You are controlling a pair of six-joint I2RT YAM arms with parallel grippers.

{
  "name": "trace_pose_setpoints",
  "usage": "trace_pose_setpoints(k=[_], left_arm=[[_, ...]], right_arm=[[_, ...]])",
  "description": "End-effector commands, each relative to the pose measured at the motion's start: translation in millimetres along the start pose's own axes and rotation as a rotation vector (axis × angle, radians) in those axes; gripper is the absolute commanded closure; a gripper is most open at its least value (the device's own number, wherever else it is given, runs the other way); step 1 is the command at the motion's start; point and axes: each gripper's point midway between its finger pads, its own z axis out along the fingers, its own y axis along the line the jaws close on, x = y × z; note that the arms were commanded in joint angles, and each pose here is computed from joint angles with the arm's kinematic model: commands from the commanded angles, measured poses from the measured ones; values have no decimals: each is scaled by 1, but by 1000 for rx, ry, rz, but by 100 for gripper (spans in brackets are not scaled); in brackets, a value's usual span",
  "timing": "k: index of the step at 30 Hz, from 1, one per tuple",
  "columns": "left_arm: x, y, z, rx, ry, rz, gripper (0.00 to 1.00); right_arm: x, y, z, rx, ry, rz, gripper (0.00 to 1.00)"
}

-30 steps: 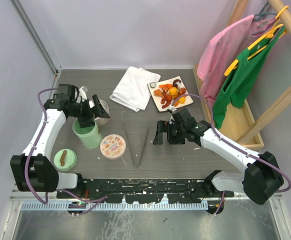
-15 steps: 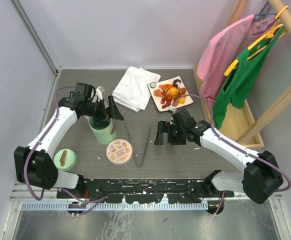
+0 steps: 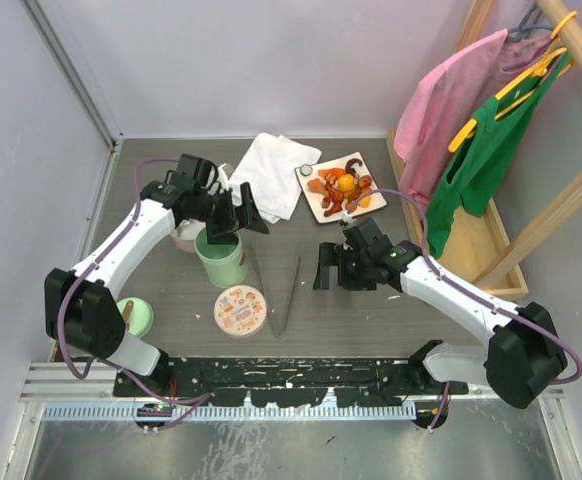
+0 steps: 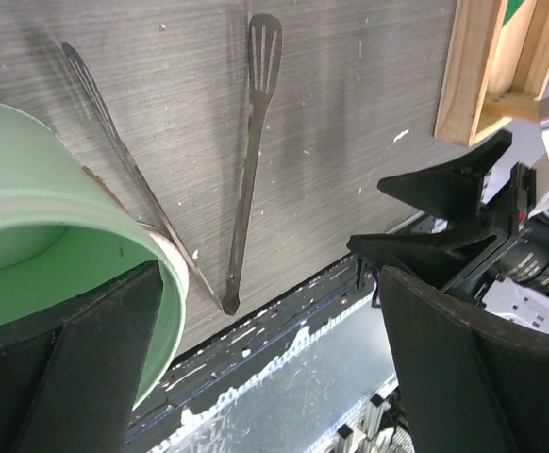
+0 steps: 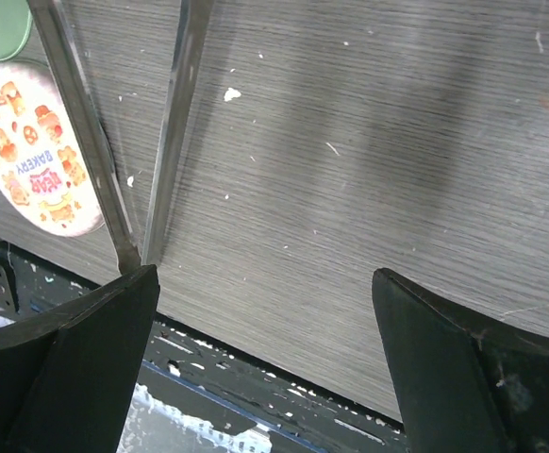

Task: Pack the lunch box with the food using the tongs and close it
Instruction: Move the packing box to the center of the board.

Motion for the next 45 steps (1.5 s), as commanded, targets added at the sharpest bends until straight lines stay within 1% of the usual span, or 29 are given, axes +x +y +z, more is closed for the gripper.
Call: trace_pose_setpoints(k=[1, 5, 10, 13, 15, 17, 20, 22, 26, 28, 31, 35, 37, 38, 39, 42, 45], left_arm=[[-24, -11, -25, -56, -124, 73, 1], [-26, -17, -55, -82, -214, 120, 2], [-22, -8, -84, -188, -247, 157, 2], [-24, 10, -100, -298, -310, 144, 2], [-24, 24, -108, -356, -351, 110, 2], [-24, 34, -122, -390, -411, 81, 2], [-26, 48, -147, -413, -511, 30, 2], [-26, 61, -160, -416, -555, -19, 2], [-33, 89, -179, -414, -610, -101, 2], [-41, 107, -178, -431, -593, -144, 2], [-56, 136, -162, -479, -544, -203, 2], [-84, 177, -144, -569, -503, -310, 2], [-95, 195, -134, -615, -478, -342, 2], [-103, 200, -131, -620, -488, -343, 2], [-108, 210, -120, -628, -462, -354, 2], [-116, 229, -99, -654, -393, -388, 2], [-116, 244, -87, -689, -337, -413, 2]], right_arm=[[-12, -1, -11, 44, -76, 29, 0], [-17, -2, -16, 111, -134, 44, 1], [-12, 12, -12, 161, -124, -6, 1], [-6, 27, -7, 158, -115, -36, 1], [-8, 43, -5, 120, -116, -51, 1], [-20, 64, -9, 68, -145, -83, 0], [-51, 99, -16, -36, -236, -142, 0], [-68, 126, -17, -124, -274, -219, 0], [-103, 166, -23, -188, -333, -233, 0], [-108, 176, -19, -192, -312, -212, 0], [-104, 187, -12, -233, -274, -183, 0], [-103, 184, -10, -234, -278, -157, 0], [-102, 183, -11, -231, -278, -153, 0], [-101, 184, -11, -235, -274, -151, 0], [-98, 185, -10, -249, -264, -144, 0], [-92, 189, -9, -291, -244, -121, 0], [-87, 186, -7, -286, -232, -107, 0]])
